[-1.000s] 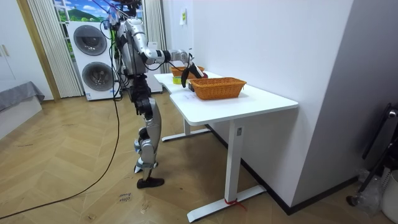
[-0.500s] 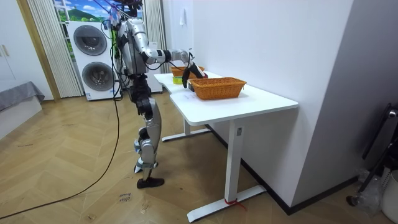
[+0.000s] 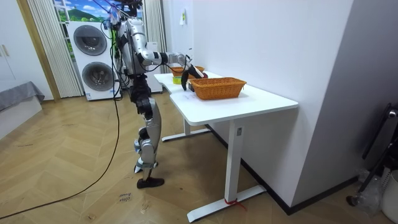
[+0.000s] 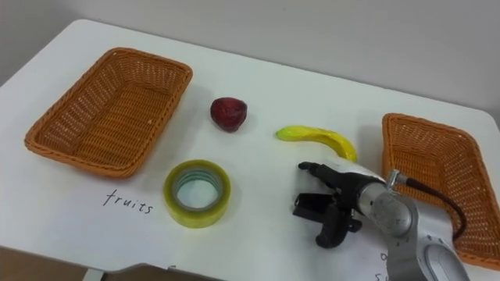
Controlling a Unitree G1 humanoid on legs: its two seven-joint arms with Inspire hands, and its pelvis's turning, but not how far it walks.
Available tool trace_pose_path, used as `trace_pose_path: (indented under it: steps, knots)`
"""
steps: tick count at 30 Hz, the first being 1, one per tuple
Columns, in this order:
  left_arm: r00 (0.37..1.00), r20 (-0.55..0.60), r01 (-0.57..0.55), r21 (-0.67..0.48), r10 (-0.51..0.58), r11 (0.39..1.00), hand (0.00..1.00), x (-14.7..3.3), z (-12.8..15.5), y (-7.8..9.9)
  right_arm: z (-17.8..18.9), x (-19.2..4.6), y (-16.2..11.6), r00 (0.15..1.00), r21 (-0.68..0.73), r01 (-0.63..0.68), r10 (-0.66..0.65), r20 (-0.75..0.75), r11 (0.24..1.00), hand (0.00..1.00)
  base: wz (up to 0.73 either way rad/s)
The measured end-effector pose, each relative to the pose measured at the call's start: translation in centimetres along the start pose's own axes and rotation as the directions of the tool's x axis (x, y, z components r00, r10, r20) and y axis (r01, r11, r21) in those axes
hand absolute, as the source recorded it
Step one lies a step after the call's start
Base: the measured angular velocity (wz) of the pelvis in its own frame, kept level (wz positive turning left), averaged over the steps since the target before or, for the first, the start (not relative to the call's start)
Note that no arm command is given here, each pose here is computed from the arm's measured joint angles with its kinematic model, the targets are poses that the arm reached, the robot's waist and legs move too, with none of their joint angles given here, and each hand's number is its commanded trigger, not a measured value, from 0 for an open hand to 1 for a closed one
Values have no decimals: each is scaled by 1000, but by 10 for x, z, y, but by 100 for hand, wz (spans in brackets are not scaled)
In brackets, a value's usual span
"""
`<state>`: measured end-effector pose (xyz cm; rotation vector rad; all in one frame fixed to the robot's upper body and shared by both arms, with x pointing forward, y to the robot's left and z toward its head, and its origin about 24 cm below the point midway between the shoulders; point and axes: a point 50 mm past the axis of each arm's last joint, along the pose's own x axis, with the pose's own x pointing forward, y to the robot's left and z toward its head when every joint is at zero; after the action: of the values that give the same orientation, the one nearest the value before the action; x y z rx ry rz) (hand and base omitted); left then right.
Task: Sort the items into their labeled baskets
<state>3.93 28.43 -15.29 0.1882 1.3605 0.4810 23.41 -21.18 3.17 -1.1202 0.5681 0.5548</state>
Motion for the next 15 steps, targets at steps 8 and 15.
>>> trace_pose_path:
  steps: [8, 15]
  knots:
    - [1000, 11, -6, 2, 6, 1000, 0, 0, 1, 0, -2, 0, -1, 1000, -4, 9, -9, -30, 1000, 60, 0]
    - [1000, 2, -20, 4, 20, 1000, 0, -1, -3, 2, -3, -1, -4, 996, -42, 62, -64, -54, 997, 100, 0]
